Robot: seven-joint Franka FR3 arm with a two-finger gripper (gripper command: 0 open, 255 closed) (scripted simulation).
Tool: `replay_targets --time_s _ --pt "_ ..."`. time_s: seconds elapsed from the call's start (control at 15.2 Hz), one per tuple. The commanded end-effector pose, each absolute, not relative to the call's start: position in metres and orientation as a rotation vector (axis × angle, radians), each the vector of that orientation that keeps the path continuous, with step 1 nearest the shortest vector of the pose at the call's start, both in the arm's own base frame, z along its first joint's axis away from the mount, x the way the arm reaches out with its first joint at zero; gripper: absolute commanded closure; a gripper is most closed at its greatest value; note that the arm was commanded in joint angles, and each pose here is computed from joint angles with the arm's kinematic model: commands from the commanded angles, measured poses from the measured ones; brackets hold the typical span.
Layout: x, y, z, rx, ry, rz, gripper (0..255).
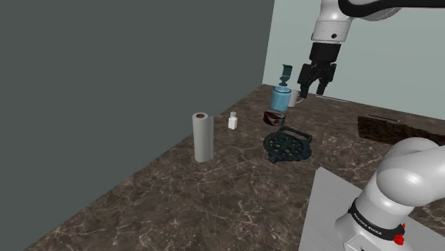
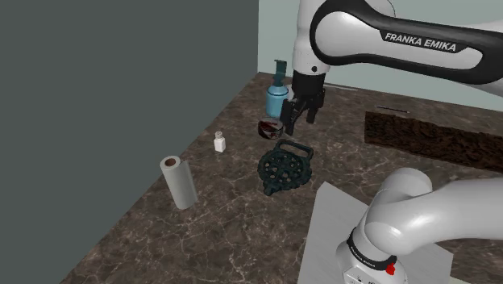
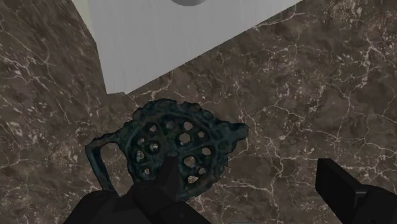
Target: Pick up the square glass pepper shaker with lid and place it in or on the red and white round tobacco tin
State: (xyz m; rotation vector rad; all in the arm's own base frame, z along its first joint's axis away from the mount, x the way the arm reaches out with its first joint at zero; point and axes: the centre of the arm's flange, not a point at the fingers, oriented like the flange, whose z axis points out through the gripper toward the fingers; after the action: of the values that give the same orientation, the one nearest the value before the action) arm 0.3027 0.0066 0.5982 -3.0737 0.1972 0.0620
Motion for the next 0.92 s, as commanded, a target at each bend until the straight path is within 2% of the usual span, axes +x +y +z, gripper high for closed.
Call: replay_targets --time_s 0.0,0.86 --pt "0.303 0.007 0.598 -3.074 0.197 0.062 0" --pt "0.464 0.007 0.524 -3.090 0.200 0.126 0"
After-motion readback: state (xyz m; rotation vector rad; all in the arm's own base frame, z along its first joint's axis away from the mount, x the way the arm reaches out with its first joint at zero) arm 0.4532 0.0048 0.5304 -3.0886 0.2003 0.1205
